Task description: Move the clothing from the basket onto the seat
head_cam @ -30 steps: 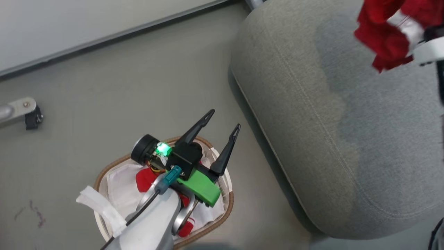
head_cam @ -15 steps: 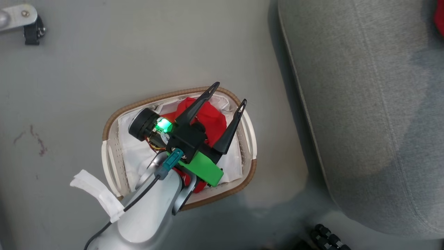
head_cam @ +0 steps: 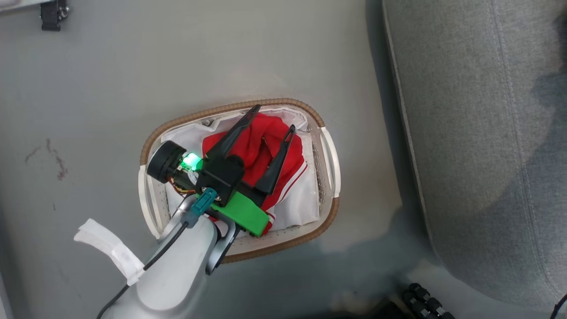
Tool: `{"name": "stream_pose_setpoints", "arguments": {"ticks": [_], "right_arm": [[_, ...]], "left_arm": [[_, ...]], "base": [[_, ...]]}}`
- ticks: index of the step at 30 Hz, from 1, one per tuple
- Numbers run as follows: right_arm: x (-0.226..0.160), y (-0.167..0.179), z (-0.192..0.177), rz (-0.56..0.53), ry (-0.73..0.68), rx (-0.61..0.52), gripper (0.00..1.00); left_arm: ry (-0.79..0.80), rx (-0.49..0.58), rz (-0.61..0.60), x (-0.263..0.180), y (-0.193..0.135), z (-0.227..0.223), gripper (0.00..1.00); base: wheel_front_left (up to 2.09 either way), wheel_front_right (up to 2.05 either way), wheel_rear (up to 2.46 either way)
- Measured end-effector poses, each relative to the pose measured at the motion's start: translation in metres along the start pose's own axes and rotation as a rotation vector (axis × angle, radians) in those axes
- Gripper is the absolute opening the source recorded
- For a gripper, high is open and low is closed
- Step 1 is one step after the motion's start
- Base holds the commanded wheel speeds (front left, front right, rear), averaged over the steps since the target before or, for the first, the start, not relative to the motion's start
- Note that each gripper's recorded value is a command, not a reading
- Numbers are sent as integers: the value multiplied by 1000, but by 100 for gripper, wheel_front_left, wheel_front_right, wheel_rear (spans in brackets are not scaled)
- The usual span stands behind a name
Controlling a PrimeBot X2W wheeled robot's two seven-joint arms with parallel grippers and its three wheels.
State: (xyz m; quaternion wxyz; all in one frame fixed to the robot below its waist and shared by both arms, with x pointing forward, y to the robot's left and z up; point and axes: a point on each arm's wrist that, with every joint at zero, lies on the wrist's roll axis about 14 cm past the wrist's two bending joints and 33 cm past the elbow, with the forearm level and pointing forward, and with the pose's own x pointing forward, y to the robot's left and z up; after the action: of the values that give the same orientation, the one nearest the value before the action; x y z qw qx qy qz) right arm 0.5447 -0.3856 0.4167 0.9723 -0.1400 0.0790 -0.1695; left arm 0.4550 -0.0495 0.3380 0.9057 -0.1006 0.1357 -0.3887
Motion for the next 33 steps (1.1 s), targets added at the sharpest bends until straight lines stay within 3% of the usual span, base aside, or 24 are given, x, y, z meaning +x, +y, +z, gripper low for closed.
{"name": "stream_pose_setpoints", "arguments": {"ticks": [9, 17, 25, 33], "right_arm": [[-30, -18, 22, -2, -39, -12, 100], [-50, -24, 67, 27, -137, -17, 100], [-73, 12, 124, 132, -265, 67, 100], [-111, 60, 152, 250, -335, 184, 100]], "left_arm": [[-40, 8, 21, -6, -5, 23, 100], [-120, -4, 110, -26, -1, 62, 100], [-189, -28, 277, -71, 16, 91, 100], [-247, -27, 464, -133, 40, 107, 100]], "base": [[0, 0, 0], [0, 0, 0], [0, 0, 0], [0, 0, 0]]}}
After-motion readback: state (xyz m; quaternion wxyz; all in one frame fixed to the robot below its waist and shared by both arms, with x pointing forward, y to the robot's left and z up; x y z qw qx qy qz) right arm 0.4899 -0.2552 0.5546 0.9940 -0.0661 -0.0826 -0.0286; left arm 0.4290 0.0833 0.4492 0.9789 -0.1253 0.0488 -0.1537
